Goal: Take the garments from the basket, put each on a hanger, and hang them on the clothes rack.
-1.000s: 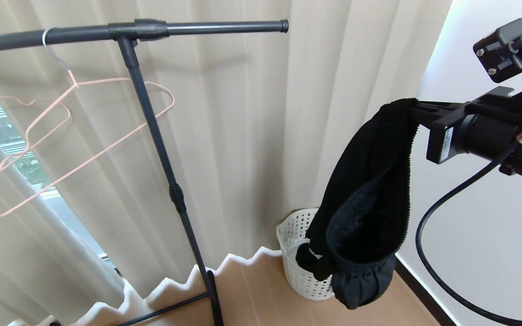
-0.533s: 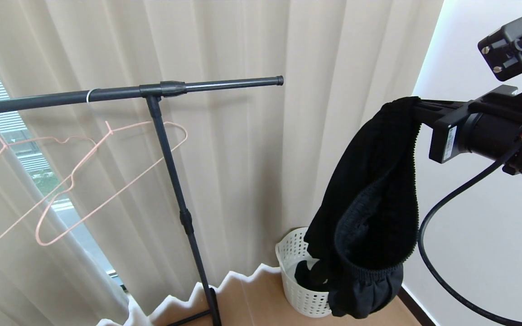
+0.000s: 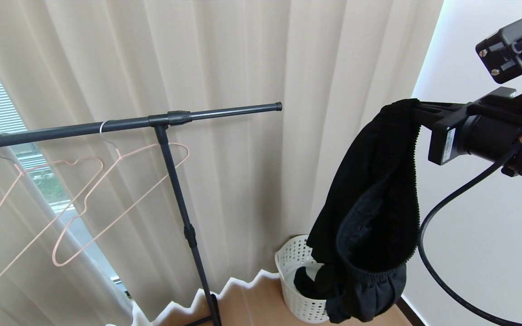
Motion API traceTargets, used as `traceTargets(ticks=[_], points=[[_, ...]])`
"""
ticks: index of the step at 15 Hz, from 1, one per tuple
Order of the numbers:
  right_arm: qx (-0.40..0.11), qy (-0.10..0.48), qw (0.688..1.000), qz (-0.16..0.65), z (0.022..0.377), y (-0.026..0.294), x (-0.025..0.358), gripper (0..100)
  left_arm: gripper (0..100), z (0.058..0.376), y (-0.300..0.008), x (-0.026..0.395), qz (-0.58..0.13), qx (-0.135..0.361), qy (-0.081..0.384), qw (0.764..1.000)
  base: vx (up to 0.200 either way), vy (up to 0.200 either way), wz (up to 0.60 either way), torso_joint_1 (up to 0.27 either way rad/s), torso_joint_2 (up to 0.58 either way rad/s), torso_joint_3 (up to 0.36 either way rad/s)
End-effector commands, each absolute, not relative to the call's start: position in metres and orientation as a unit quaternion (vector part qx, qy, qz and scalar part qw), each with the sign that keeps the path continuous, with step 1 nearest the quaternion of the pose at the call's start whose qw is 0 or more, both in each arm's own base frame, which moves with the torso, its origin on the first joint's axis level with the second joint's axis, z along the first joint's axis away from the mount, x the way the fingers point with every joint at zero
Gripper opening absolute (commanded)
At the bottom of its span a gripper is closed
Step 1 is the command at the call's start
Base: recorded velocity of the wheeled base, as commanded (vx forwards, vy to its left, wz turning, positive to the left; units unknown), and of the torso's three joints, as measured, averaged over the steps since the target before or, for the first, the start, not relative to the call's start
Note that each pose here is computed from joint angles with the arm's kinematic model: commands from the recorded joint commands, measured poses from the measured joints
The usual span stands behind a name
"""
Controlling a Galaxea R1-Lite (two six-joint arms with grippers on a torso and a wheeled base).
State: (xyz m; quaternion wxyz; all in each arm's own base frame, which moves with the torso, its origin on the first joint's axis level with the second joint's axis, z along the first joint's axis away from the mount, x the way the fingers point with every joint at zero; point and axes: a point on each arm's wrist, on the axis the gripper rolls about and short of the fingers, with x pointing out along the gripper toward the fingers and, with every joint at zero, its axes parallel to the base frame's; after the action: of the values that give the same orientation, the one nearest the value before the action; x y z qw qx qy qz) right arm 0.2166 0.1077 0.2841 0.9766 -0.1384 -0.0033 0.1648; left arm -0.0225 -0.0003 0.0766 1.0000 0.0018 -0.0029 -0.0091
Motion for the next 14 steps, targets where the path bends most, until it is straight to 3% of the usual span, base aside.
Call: traceTargets(ticks=[1,5,12,14], points=[[-0.139,-0.002,0.976,0.166,0.2833,0.1083,0.2174,0,100,0.0767,-0.0003,-0.0225,-0.009,0.002,-0.003,1.0,0.0,0.0,0.0,0.168,-0.36,-0.198],[-0.139,-0.004,0.976,0.167,0.2814,0.1081,0.2169,0,100,0.0765,-0.0003,-0.0225,-0.01,0.005,-0.002,1.0,0.0,0.0,0.0,0.033,-0.08,-0.043],[-0.136,-0.015,0.977,0.166,0.2821,0.1071,0.2148,0,100,0.0765,-0.0003,-0.0225,-0.011,0.005,-0.002,1.0,0.0,0.0,0.6,0.005,0.0,0.0],[-0.136,-0.015,0.977,0.166,0.2819,0.1071,0.2148,0,100,0.0765,-0.0003,-0.0225,-0.011,0.005,-0.002,1.0,0.0,0.2,0.0,-0.002,0.0,0.002]])
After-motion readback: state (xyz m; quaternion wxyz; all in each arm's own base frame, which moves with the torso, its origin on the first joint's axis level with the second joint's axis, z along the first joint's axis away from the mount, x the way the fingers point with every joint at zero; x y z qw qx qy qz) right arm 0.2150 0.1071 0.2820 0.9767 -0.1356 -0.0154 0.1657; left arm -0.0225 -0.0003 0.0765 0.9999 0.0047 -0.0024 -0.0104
